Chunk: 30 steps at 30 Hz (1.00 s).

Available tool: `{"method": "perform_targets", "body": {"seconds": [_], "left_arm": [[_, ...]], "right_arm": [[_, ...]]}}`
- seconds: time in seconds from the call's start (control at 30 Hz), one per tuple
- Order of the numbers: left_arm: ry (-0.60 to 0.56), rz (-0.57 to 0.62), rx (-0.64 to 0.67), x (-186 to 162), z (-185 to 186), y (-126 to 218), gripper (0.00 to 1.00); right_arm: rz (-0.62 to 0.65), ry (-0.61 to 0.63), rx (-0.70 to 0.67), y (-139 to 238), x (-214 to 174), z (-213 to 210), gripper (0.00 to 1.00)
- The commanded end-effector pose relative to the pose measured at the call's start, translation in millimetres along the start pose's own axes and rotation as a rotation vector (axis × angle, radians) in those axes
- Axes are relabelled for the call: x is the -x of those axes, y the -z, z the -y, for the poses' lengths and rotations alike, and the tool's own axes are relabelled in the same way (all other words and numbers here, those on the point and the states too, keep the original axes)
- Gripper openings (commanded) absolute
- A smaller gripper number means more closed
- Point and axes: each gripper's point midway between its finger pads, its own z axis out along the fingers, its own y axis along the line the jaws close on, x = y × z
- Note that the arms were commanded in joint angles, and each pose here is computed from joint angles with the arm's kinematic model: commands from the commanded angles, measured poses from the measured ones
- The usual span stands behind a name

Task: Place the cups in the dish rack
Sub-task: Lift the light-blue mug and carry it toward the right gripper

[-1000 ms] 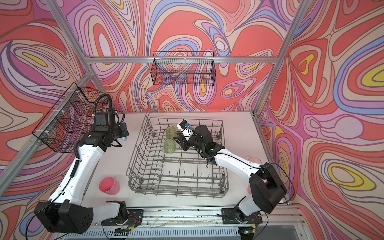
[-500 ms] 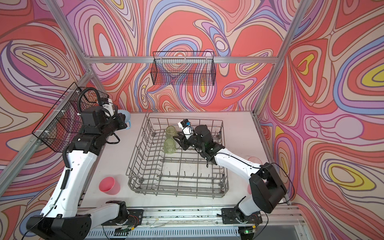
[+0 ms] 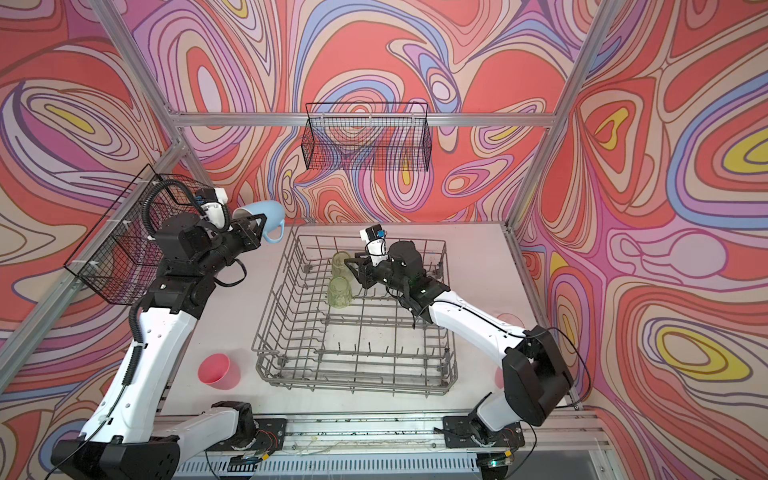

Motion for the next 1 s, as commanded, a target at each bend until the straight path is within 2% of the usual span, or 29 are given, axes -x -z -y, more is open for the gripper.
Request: {"method": "perform_targets", "body": {"seconds": [0.0, 0.3, 0.5, 0.73, 0.97], "left_arm": [[-0.047, 0.137, -0.189, 28, 43, 6, 0.0], [-0.142, 0.216, -0.295, 5, 56, -4, 0.0], [-0.24, 0.262, -0.339, -16, 78, -10, 0.0], [-0.318, 0.338, -0.362, -31, 99, -8, 0.0], [-0.356, 0.381, -0.37, -43, 108, -9, 0.0]], "right_arm": [[0.011, -0.112, -0.036, -5, 10, 4, 0.41], [0.013, -0.31, -0.08, -15, 28, 9, 0.42], [0.031, -0.422, -0.12, -16, 40, 13, 0.43], [0.034, -0.485, -0.172, -12, 58, 15, 0.43], [0.01, -0.486, -0.196, -11, 59, 16, 0.41]]}}
